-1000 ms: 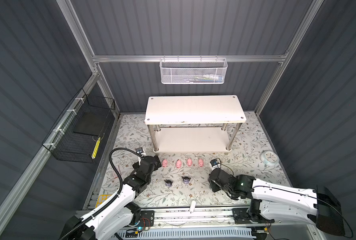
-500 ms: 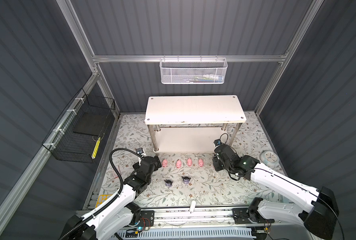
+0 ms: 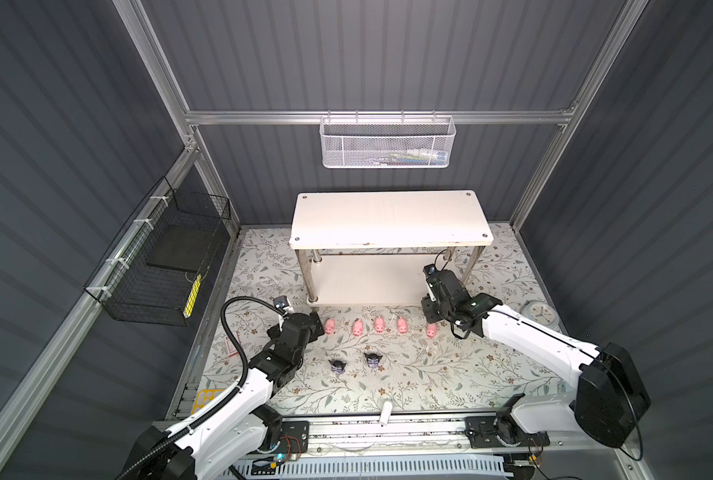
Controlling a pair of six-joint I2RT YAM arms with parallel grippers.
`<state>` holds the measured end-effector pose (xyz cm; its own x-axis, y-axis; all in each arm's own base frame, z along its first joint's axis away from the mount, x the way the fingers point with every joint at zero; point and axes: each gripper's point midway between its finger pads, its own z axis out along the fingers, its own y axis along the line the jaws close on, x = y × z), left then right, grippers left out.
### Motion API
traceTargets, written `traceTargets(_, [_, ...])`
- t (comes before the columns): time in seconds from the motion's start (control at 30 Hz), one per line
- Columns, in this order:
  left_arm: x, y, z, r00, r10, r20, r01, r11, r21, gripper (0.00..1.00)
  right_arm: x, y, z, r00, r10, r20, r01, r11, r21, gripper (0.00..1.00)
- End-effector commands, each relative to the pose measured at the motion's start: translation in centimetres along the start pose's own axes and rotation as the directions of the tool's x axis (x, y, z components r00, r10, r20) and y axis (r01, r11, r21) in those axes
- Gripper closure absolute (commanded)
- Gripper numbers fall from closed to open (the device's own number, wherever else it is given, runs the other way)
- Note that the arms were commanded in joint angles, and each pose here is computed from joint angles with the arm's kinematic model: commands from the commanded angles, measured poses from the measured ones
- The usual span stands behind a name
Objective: Place and organize the plastic toys onto the shelf
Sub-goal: 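Lift the witch toy with the right gripper and carry it onto the lower shelf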
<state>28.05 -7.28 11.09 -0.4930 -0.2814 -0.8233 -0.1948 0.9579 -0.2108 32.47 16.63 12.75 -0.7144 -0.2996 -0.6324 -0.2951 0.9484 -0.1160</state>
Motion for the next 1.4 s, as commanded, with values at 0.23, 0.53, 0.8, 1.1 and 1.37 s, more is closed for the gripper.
traceTargets(0.23, [0.6, 0.3, 0.0, 1.000, -0.014, -0.004, 0.014, 1.000, 0.005, 0.00, -3.3, -0.9, 2.4, 0.998, -0.022, 0.065, 0.020, 0.999, 0.041, 0.63])
traceTargets(0.53, [0.8, 0.5, -0.1, 1.000, -0.015, -0.003, 0.015, 1.000, 0.003, 0.00, -3.2, -1.7, 4.3, 0.999, -0.037, 0.036, 0.035, 0.998, 0.054, 0.63])
traceTargets(0.8, [1.1, 0.6, 0.0, 1.000, -0.014, -0.010, 0.014, 1.000, 0.001, 0.00, -2.7, -2.5, 5.2, 1.000, -0.023, 0.013, 0.022, 0.998, 0.056, 0.63])
traceTargets(1.1, [1.2, 0.7, 0.0, 1.000, -0.013, -0.011, 0.013, 1.000, -0.001, 0.00, -2.6, -2.6, 6.0, 1.000, -0.021, -0.011, 0.021, 0.999, 0.045, 0.62])
traceTargets(1.37, [1.3, 0.7, 0.2, 1.000, -0.011, -0.014, 0.011, 1.000, -0.007, 0.00, -2.4, -2.9, 6.4, 1.000, -0.015, -0.023, 0.016, 0.999, 0.045, 0.58])
